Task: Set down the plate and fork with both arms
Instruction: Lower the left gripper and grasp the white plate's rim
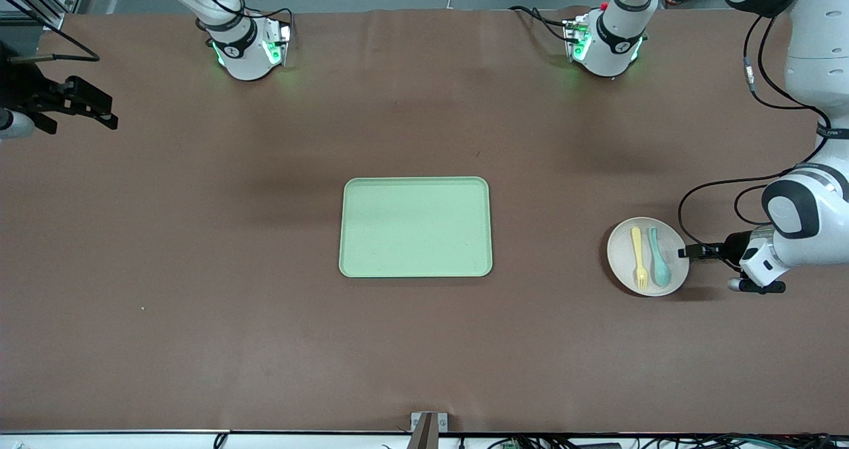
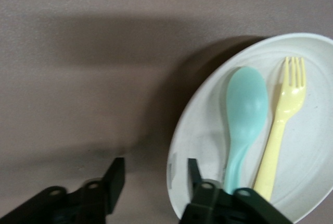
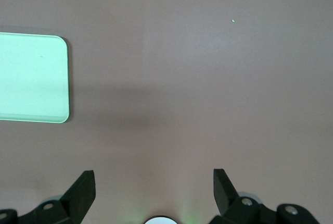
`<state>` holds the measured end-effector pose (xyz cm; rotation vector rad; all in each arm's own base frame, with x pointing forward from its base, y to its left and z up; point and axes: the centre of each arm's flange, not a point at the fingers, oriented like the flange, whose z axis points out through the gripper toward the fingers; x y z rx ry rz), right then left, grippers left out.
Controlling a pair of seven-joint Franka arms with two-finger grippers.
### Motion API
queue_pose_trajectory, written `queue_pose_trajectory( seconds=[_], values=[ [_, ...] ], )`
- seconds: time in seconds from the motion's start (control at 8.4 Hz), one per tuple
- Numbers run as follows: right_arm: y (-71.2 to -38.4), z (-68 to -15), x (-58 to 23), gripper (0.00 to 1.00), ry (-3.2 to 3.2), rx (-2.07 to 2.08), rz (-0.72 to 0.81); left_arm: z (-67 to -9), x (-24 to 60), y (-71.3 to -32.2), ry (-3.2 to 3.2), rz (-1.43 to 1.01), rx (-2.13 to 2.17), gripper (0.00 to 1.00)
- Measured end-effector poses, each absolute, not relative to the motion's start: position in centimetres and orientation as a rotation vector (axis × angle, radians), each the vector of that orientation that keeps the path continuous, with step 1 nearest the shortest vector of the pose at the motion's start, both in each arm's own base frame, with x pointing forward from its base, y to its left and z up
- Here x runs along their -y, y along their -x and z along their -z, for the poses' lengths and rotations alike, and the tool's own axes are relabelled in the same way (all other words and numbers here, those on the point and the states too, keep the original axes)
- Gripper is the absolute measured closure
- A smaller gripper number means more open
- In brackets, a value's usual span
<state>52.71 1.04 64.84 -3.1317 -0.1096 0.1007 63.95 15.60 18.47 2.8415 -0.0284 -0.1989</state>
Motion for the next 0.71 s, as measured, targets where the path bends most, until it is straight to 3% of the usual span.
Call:
queue_pose_trajectory(
  seconds=[0.12, 0.24, 0.36, 0.6, 0.71],
  values=[
    [-52.7, -64.8, -1.0, 0.00, 3.132, 0.109, -0.103, -18.5, -15.4, -64.0, -2.839, 0.198, 0.033, 0.69],
    [-52.7, -64.8, -1.0, 0.00, 3.132, 0.109, -0.102, -18.5, -15.2, -64.1, -2.837, 0.197, 0.037, 0.74],
    [-52.7, -64.8, -1.0, 0.00, 3.132, 0.109, -0.102, -18.5, -14.9, -64.1, -2.834, 0.197, 0.042, 0.87],
    [-52.8, -64.8, -0.9, 0.00, 3.132, 0.106, -0.098, -18.5, -14.5, -64.2, -2.831, 0.195, 0.057, 0.96],
    [-52.8, -64.8, -0.9, 0.00, 3.132, 0.104, -0.094, -18.8, -14.2, -64.4, -2.828, 0.185, 0.081, 0.96]
  ],
)
